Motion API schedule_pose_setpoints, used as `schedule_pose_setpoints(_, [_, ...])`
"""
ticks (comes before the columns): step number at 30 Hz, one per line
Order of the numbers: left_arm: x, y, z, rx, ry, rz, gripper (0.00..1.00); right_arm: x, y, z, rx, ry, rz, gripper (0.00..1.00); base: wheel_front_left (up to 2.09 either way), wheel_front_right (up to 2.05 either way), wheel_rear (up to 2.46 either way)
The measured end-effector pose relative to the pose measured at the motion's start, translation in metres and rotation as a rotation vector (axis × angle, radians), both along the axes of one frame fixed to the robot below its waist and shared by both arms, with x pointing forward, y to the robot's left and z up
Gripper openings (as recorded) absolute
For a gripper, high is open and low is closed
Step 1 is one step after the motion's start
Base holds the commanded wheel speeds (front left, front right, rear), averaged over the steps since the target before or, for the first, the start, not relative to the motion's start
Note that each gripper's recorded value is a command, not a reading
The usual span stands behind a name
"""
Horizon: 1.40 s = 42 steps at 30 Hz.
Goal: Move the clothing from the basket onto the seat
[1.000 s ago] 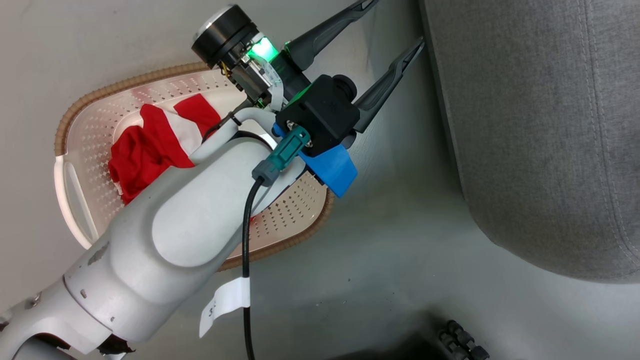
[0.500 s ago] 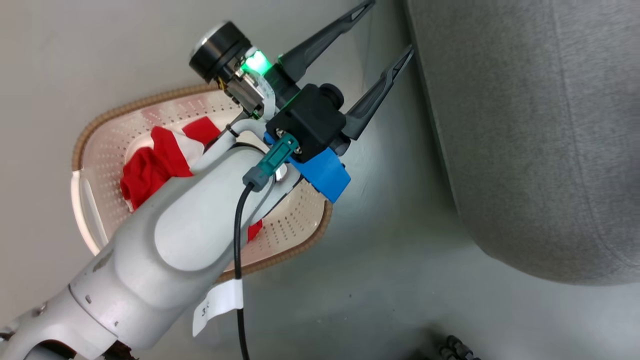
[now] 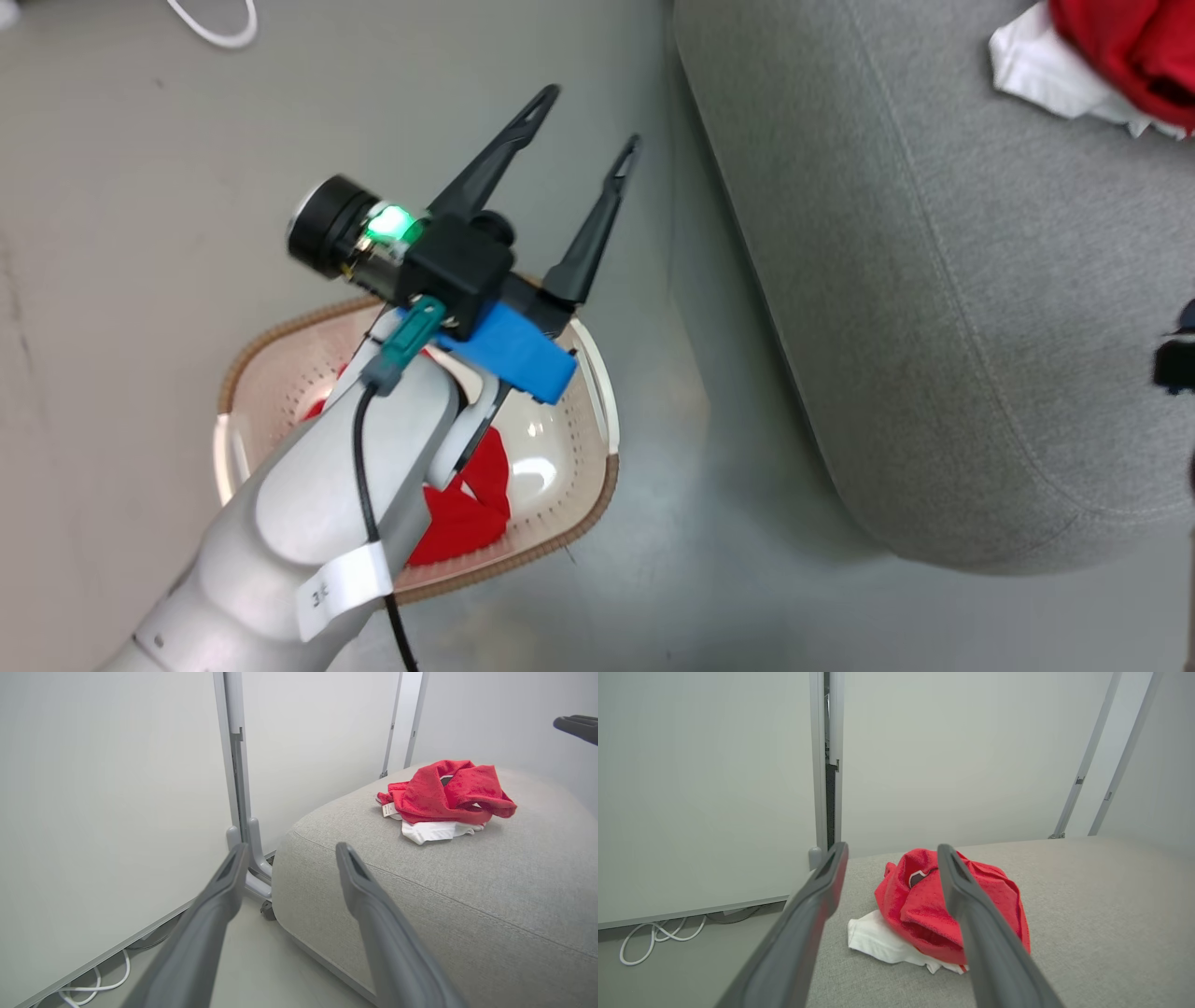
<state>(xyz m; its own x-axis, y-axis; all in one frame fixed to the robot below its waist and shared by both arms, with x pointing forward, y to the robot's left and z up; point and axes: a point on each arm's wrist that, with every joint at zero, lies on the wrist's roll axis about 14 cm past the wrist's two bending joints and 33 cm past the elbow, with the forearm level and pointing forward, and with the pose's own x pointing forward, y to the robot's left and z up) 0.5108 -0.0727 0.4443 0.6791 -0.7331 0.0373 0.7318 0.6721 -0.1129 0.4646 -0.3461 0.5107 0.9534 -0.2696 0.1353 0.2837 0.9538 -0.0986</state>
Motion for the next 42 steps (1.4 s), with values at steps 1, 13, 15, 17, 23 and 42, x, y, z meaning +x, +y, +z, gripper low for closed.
schedule_pose_setpoints(1, [0.0,0.006,0.007,-0.006,-0.007,0.025,1.0,-0.002,0.008,0.006,0.011,-0.019,0.02,1.0,0.0,0.0,0.0])
schedule_pose_setpoints(13, [-0.017,0.099,0.056,-0.028,-0.053,0.329,1.0,-0.023,0.101,0.044,0.091,-0.126,0.256,1.0,0.0,0.0,0.0])
schedule_pose_setpoints(15, [-0.022,0.115,0.059,-0.025,-0.058,0.375,1.0,-0.027,0.114,0.047,0.107,-0.136,0.288,1.0,0.0,0.0,0.0])
schedule_pose_setpoints(17, [-0.029,0.131,0.062,-0.023,-0.058,0.422,1.0,-0.029,0.125,0.051,0.118,-0.146,0.319,1.0,0.0,0.0,0.0])
schedule_pose_setpoints(23, [-0.05,0.17,0.065,-0.019,-0.058,0.53,1.0,-0.036,0.151,0.054,0.15,-0.155,0.379,1.0,0.0,0.0,0.0])
schedule_pose_setpoints(42, [-0.107,0.235,0.062,-0.003,-0.047,0.732,1.0,-0.058,0.188,0.027,0.229,-0.069,0.438,1.0,0.0,0.0,0.0])
